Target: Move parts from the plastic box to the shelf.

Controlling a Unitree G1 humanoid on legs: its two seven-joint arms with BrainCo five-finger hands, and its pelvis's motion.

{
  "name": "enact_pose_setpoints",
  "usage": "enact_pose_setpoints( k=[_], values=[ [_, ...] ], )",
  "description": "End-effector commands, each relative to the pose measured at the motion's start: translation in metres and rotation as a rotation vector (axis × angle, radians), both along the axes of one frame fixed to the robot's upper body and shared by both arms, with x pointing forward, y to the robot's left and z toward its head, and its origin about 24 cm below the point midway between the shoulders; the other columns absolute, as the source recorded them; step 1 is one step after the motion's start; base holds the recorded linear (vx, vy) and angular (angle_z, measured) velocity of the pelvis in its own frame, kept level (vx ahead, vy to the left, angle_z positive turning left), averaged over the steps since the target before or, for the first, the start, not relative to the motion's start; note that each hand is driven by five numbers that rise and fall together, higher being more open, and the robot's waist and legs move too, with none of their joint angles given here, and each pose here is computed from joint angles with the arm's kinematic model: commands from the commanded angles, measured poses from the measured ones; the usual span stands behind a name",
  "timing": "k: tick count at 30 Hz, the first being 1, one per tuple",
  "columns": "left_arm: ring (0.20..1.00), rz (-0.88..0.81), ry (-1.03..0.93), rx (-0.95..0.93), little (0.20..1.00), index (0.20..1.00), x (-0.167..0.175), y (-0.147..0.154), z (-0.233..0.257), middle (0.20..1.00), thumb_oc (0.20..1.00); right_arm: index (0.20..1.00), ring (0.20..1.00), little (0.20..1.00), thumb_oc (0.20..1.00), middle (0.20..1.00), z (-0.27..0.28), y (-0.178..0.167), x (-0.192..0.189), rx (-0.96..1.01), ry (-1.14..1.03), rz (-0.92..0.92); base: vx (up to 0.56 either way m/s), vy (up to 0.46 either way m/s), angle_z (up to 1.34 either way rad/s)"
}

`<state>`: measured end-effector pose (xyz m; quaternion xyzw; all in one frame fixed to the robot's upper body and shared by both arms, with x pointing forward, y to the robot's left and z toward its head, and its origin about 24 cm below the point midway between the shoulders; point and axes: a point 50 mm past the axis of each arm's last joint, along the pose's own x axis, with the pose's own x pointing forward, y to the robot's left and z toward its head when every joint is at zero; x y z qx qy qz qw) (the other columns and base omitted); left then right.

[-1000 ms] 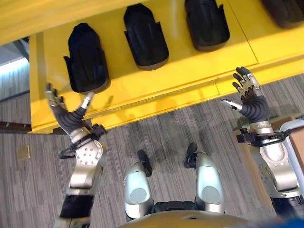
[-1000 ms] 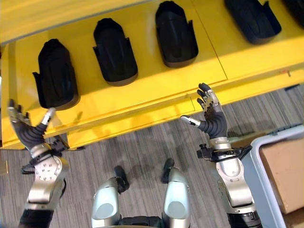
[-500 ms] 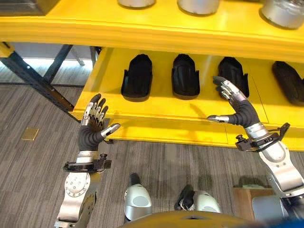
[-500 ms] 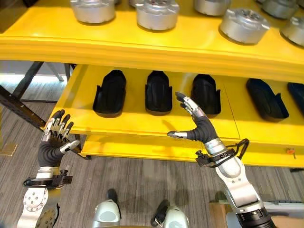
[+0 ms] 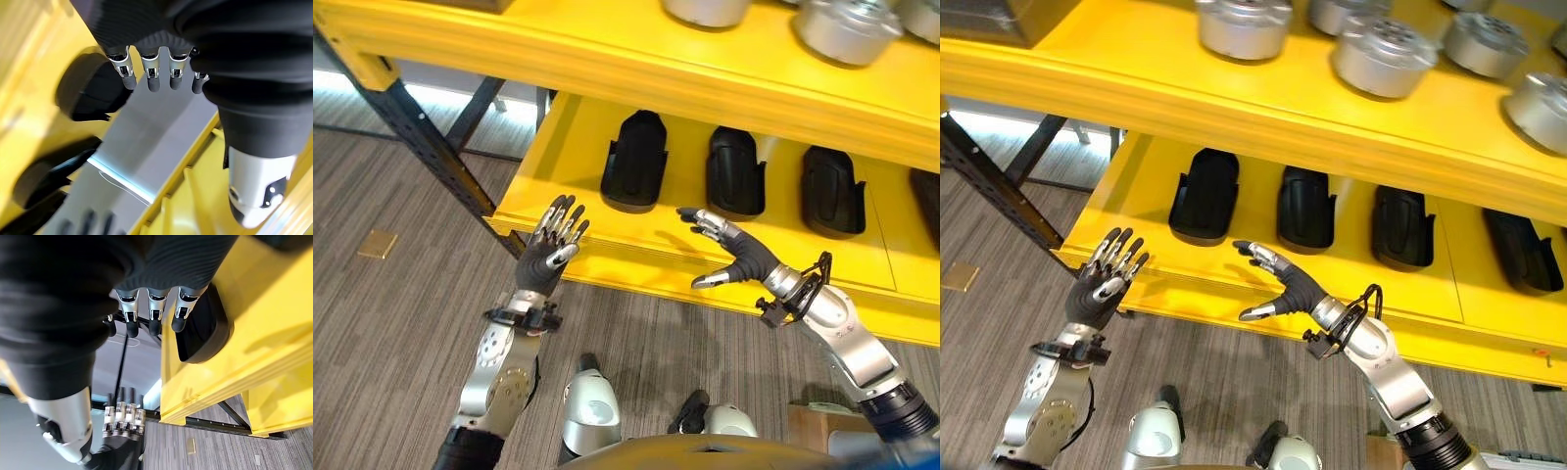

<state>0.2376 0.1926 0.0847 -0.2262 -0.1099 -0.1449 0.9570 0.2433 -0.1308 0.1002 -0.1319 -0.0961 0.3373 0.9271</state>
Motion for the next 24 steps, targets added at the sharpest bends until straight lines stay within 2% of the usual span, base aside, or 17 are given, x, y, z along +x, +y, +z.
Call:
enact_pose_setpoints(
  k=[1, 4, 6, 8, 11, 24],
  values=[
    [1.000, -0.050, -0.108, -0.008, 1.000, 1.000, -0.006, -0.005, 0.020, 1.000, 1.000, 1.000, 1.000, 1.000, 1.000, 1.000, 0.031, -0.003, 0.007, 0.035, -0.183, -0.005, -0.02, 0.262, 0.05],
    [1.000, 0.032, -0.125, -0.053, 1.000, 1.000, -0.009, -0.001, 0.020, 1.000, 1.000, 1.000, 1.000, 1.000, 1.000, 1.000, 0.030, -0.004, 0.004, 0.013, -0.187, 0.035, -0.04, 0.234, -0.07],
    [1.000, 0.097, -0.066, -0.145, 1.000, 1.000, -0.011, 0.003, 0.014, 1.000, 1.000, 1.000, 1.000, 1.000, 1.000, 1.000, 0.031, -0.003, 0.001, 0.004, -0.172, 0.083, -0.02, 0.215, -0.83],
    [1.000, 0.087, 0.021, -0.256, 1.000, 1.000, -0.012, -0.002, 0.004, 1.000, 1.000, 1.000, 1.000, 1.000, 1.000, 1.000, 0.030, -0.005, -0.004, -0.019, -0.148, 0.111, 0.04, 0.175, -1.16],
    [1.000, 0.077, 0.054, -0.287, 1.000, 1.000, -0.013, -0.011, -0.002, 1.000, 1.000, 1.000, 1.000, 1.000, 1.000, 1.000, 0.027, -0.007, -0.006, -0.034, -0.128, 0.124, 0.05, 0.024, -0.47],
    [1.000, -0.007, 0.140, -0.209, 1.000, 1.000, -0.014, -0.020, -0.016, 1.000, 1.000, 1.000, 1.000, 1.000, 1.000, 1.000, 0.006, -0.007, -0.014, -0.099, -0.072, 0.176, 0.03, -0.067, -0.10]
  ],
)
